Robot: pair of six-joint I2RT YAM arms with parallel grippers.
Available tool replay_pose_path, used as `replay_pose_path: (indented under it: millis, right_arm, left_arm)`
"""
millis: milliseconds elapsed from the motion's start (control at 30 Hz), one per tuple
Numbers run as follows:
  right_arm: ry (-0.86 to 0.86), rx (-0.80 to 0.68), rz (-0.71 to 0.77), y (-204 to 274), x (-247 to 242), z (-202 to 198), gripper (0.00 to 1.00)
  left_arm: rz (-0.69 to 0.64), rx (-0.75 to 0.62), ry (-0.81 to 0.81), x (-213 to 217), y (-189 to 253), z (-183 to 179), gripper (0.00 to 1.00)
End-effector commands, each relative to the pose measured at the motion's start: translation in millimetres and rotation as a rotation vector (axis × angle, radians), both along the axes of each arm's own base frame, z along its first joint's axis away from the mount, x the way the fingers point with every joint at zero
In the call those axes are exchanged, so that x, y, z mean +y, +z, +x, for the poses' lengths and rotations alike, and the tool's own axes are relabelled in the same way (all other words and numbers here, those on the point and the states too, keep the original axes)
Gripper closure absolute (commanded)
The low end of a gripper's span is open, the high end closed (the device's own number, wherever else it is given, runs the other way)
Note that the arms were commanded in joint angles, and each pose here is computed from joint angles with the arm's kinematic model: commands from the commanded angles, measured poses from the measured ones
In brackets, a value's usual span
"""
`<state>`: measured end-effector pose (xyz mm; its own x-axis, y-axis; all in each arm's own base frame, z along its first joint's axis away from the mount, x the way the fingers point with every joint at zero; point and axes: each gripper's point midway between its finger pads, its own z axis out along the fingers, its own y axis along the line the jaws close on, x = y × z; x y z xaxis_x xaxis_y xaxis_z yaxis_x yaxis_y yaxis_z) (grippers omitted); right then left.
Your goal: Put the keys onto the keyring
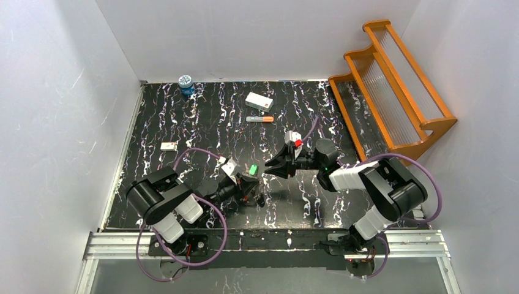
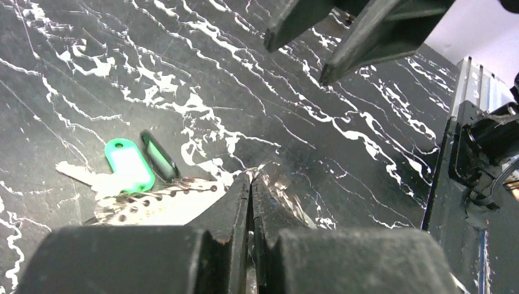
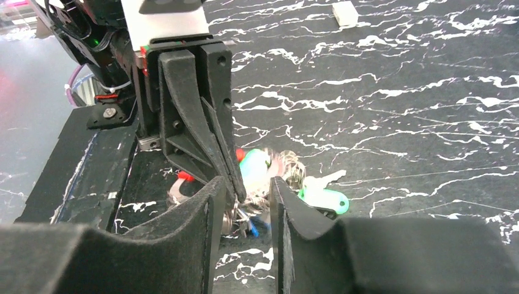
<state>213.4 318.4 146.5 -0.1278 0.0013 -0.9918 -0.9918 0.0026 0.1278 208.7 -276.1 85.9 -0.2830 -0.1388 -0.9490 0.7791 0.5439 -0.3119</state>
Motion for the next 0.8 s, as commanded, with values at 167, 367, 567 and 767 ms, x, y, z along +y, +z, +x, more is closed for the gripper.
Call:
replay_pose_path:
  millis: [167, 367, 567, 767]
  right_arm:
    - [0.04, 0.01, -0.01, -15.0, 1.6, -1.5, 0.6]
    - [0.055, 0.048, -0.01, -24.5, 1.6, -5.1, 0.6]
    - [0.085, 0.091, -0.011, -34.0, 4.8, -7.7, 0.62]
    - [0.104, 0.114, 0.001, -38.8, 10.8, -6.3, 0.66]
  left_arm:
    - [-0.137, -0.111, 0.005, -7.8, 42.3, 8.2, 1.0]
    - [-0.141, -0.11, -0.005, -8.4, 43.3, 6.2, 1.0]
    - [-0.15, -0.137, -0.014, -9.1, 50.6, 5.4, 1.0]
    - [-0.157, -0.145, -0.027, -11.1, 54.2, 4.6, 1.0]
